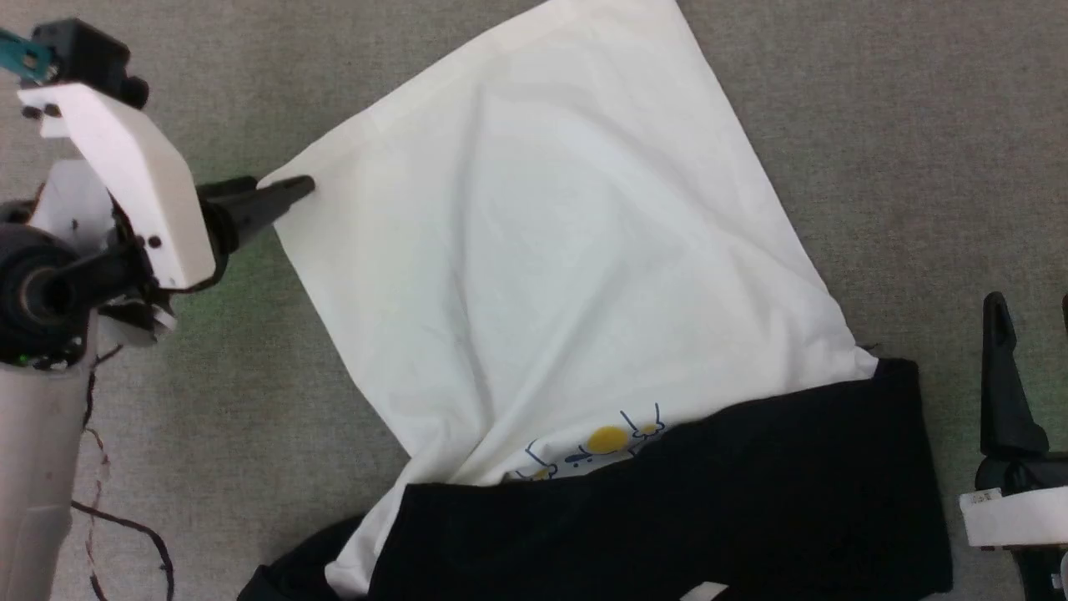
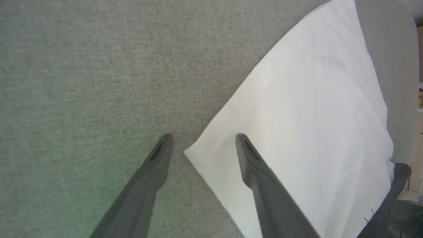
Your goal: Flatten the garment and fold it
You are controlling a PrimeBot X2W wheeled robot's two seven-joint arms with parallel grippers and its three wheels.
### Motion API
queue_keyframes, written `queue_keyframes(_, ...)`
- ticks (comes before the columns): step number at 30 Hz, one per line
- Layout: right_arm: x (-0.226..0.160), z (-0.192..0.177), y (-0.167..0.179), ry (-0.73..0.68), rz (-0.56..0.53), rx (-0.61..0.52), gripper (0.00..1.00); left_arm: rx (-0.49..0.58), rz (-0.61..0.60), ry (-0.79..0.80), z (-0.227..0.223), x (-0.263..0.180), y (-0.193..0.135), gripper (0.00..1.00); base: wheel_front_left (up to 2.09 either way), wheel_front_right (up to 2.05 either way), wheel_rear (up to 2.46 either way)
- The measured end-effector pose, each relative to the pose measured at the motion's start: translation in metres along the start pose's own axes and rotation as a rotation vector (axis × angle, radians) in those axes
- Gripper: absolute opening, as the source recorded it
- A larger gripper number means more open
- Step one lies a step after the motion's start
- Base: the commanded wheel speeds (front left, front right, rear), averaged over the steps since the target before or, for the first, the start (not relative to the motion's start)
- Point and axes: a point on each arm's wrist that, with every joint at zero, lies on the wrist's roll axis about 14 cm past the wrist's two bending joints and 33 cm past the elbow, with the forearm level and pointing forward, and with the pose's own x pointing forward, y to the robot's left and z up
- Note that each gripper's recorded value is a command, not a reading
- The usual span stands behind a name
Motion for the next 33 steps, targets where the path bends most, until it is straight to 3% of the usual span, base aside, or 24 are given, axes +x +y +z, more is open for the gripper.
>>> queue_keyframes(6, -0.003, 0.006, 0.002, -0.017, 0.006, 0.004, 1.00, -0.038, -0.022, 0.022, -0.013, -0.006, -0.007, 1.00, 0.00, 0.00, 0.00)
queue_keyframes(7, -0.003, 0.007, 0.002, -0.018, 0.005, 0.003, 1.00, -0.038, -0.025, 0.013, -0.013, -0.005, -0.007, 0.89, 0.00, 0.00, 0.00)
queue_keyframes(8, -0.003, 0.007, 0.001, -0.015, 0.003, 0.002, 1.00, -0.036, -0.030, -0.003, -0.012, -0.004, -0.008, 0.29, 0.00, 0.00, 0.00)
queue_keyframes(9, -0.004, 0.007, 0.000, -0.014, 0.000, 0.001, 1.00, -0.030, -0.041, -0.032, -0.008, -0.003, -0.009, 0.00, 0.00, 0.00, 0.00)
queue_keyframes(16, -0.008, 0.013, -0.009, -0.024, -0.028, -0.012, 1.00, -0.062, -0.087, -0.125, -0.001, 0.006, -0.012, 0.00, 0.00, 0.00, 0.00)
queue_keyframes(24, -0.014, 0.035, 0.001, -0.073, 0.000, -0.036, 1.00, -0.026, -0.072, -0.240, 0.018, -0.019, -0.014, 0.00, 0.00, 0.00, 0.00)
queue_keyframes(27, -0.009, 0.067, 0.024, -0.149, 0.061, -0.074, 1.00, 0.003, -0.069, -0.302, 0.029, -0.034, -0.018, 0.00, 0.00, 0.00, 0.00)
queue_keyframes(33, 0.015, 0.168, 0.101, -0.373, 0.264, -0.193, 1.00, 0.031, -0.070, -0.383, 0.038, -0.056, -0.024, 0.00, 0.00, 0.00, 0.00)
